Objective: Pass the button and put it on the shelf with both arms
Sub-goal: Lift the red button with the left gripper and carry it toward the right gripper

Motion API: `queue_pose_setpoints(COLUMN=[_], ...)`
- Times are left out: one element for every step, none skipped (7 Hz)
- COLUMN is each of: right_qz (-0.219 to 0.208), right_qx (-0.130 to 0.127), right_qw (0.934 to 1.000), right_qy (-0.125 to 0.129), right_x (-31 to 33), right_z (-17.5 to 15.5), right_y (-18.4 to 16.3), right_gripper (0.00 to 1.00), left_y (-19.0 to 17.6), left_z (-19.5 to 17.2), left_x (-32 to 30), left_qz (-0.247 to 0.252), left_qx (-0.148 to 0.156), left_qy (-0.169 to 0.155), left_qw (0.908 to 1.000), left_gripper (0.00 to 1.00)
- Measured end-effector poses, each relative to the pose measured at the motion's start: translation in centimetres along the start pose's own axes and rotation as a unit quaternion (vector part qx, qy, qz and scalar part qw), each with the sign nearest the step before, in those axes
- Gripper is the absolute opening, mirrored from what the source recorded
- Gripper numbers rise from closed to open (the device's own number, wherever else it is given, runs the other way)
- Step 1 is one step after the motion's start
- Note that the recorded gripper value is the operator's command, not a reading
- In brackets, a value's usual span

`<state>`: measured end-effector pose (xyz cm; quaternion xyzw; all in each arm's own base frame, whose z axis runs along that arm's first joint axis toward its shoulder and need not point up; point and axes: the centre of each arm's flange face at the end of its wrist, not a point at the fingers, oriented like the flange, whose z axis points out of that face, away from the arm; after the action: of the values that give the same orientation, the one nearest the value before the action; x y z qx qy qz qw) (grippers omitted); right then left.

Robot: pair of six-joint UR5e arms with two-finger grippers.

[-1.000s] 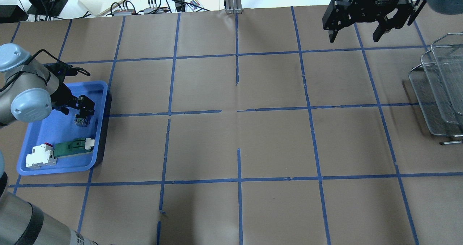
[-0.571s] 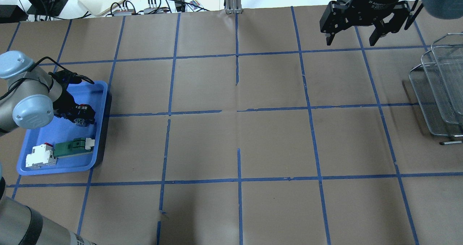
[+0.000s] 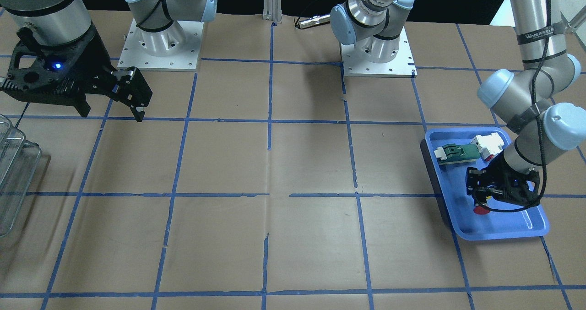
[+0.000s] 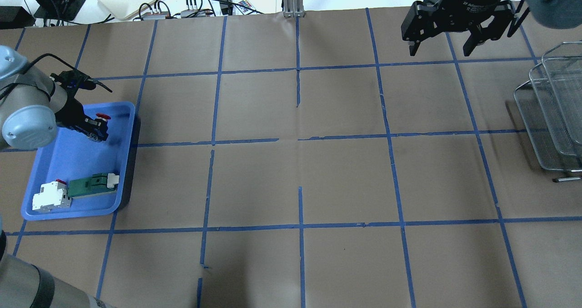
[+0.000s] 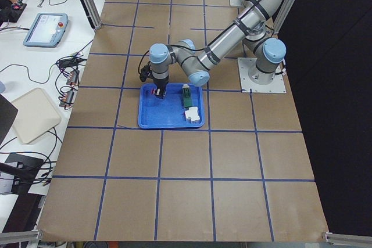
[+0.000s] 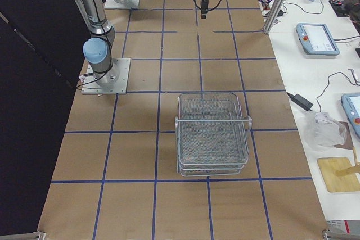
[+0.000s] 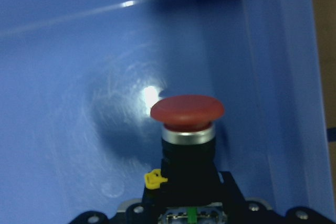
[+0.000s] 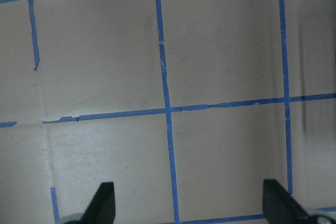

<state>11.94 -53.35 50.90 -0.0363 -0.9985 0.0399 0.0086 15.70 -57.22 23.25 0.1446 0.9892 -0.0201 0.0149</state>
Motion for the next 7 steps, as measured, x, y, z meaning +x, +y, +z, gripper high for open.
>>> queue_pose_setpoints(right_qz=[-0.002, -0.017, -0.065, -0.133, -0.197, -0.257, -0.311], right_qx=[0.002, 0.004, 0.006, 0.012, 0.017, 0.023, 0.028], right_qw=[1.0, 0.9998, 0.9973, 0.9896, 0.9777, 0.9623, 0.9455], right_qy=[0.0, -0.009, -0.032, -0.054, -0.07, -0.085, -0.092], right_x=[-0.1, -0.2, -0.4, -0.6, -0.7, -0.6, -0.1], right_z=[-0.3, -0.7, -0.9, -1.0, -0.9, -0.7, -0.4], right_y=[0.0, 0.0, -0.2, -0.4, -0.5, -0.6, -0.8], right_gripper=[1.0, 1.0, 1.0, 1.0, 1.0, 1.0, 1.0], left_y=[-2.6, -5.2, -7.8, -10.2, -12.2, -13.7, -14.7], left_z=[-3.4, -7.2, -10.7, -13.7, -16.3, -18.3, -19.8], left_x=[1.8, 4.9, 9.0, 14.2, 20.0, 25.7, 30.5], left_qz=[0.058, 0.133, 0.208, 0.285, 0.35, 0.399, 0.434], left_qx=[0.01, 0.019, 0.037, 0.067, 0.101, 0.134, 0.163], left_qy=[0.007, 0.018, 0.034, 0.053, 0.072, 0.093, 0.113], left_qw=[0.9982, 0.9907, 0.9767, 0.9546, 0.9284, 0.9025, 0.8786], left_gripper=[0.02, 0.01, 0.01, 0.01, 0.01, 0.01, 0.01])
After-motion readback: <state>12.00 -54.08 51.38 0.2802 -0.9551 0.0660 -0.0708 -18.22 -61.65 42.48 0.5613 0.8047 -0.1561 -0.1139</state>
